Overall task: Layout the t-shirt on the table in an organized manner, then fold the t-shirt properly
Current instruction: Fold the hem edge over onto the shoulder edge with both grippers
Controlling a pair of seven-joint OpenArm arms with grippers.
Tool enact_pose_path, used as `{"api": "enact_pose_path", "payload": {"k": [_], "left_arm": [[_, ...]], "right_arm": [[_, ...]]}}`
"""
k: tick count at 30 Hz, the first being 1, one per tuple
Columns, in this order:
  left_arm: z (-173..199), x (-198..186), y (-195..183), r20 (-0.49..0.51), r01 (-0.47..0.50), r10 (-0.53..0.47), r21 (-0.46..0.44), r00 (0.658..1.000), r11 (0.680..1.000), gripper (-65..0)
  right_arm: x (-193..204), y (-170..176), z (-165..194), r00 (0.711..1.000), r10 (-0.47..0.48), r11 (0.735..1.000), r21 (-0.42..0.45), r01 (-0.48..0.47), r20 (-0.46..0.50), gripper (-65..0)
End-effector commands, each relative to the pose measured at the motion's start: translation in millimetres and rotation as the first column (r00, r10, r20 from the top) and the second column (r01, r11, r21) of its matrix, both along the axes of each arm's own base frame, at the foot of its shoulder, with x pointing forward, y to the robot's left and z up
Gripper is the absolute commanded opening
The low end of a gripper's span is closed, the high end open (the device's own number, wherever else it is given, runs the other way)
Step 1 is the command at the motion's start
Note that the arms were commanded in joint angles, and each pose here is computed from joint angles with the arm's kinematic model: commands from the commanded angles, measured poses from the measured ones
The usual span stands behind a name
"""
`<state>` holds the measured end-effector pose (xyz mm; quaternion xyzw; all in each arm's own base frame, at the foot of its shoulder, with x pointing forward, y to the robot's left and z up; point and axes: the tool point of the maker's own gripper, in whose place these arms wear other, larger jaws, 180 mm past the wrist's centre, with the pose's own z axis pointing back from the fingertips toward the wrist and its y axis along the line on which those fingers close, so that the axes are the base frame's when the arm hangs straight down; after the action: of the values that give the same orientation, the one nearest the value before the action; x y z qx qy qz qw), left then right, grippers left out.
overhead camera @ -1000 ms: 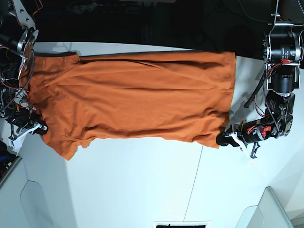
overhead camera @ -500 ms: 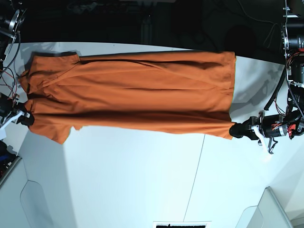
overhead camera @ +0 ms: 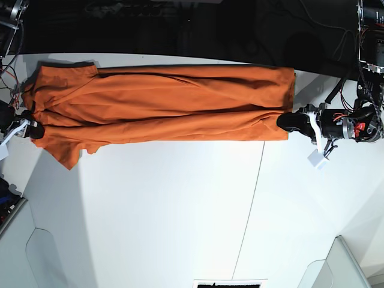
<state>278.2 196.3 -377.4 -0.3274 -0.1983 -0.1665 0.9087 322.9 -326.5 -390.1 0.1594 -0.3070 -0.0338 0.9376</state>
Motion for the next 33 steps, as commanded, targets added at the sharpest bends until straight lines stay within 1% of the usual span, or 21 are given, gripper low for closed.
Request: {"api": "enact_pose_path", "payload": {"k": [1,5,9,12,15,18,21,24,25,26,29,30,33], "left_arm": [[15.1,12.7,0.7,0.056,-0.001,0.002,-0.014,0.998,1.0,-65.0],[10.5,10.3,-4.9,0.048,0.003,-0.002,-0.018,0.999,1.0,-65.0],[8.0,10.6,-3.0,0.051,-0.001,0.001,-0.003,0.999,1.0,-65.0],[9.3,13.4,-3.1,0.065,-0.009,0.01,-0.007,0.998,1.0,-65.0],[7.6,12.9,-5.1,0.063,-0.007,0.007,-0.006,0.998,1.0,-65.0],[5.2,12.2,-4.5,0.059,-0.005,0.005,0.005,0.998,1.0,-65.0],[5.2,12.4,-4.5,0.059,-0.006,0.006,0.005,0.998,1.0,-65.0],[5.9,13.4,-4.8,0.065,-0.009,0.009,0.002,0.998,1.0,-65.0],[5.9,13.4,-4.8,0.065,-0.009,0.009,0.002,0.998,1.0,-65.0],[5.6,13.3,-4.6,0.064,-0.009,0.009,0.004,0.998,1.0,-65.0],[3.1,12.7,-2.2,0.062,-0.007,0.005,0.023,0.998,1.0,-65.0],[2.7,12.6,-1.7,0.061,-0.006,0.005,0.027,0.998,1.0,-65.0],[3.0,12.7,-2.0,0.062,-0.007,0.005,0.024,0.998,1.0,-65.0]], "right_arm": [[18.2,-10.5,25.3,0.996,-0.018,1.0,-0.011,0.019,0.09,-33.3],[36.5,-18.2,46.2,0.979,-0.062,0.998,0.003,0.063,0.193,-33.3],[57.1,-14.9,64.5,0.968,-0.06,0.998,0.002,0.062,0.244,-33.3],[72.2,-8.7,70.7,0.964,-0.057,0.998,-0.005,0.06,0.261,-33.3],[83.5,0.3,58.8,0.965,-0.066,0.997,-0.007,0.07,0.253,-33.3],[88.3,17.0,34.3,0.972,-0.061,0.998,0.004,0.062,0.226,-33.3],[83.2,42.9,8.9,0.987,-0.006,1.0,0.004,0.005,0.162,-33.3],[78.0,66.0,-5.5,0.991,0.062,0.998,-0.006,-0.061,0.115,-34.0],[77.6,70.7,-7.5,0.991,0.076,0.997,-0.008,-0.076,0.109,-36.8],[77.6,73.5,-8.3,0.991,0.087,0.996,-0.011,-0.086,0.106,-41.3],[79.2,77.4,-5.8,0.989,0.09,0.996,0.002,-0.091,0.116,-60.4],[79.4,77.4,-4.9,0.989,0.089,0.996,0.003,-0.09,0.115,-65.0],[77.3,81.2,-0.5,0.99,0.097,0.995,0.025,-0.1,0.098,-65.0]]}}
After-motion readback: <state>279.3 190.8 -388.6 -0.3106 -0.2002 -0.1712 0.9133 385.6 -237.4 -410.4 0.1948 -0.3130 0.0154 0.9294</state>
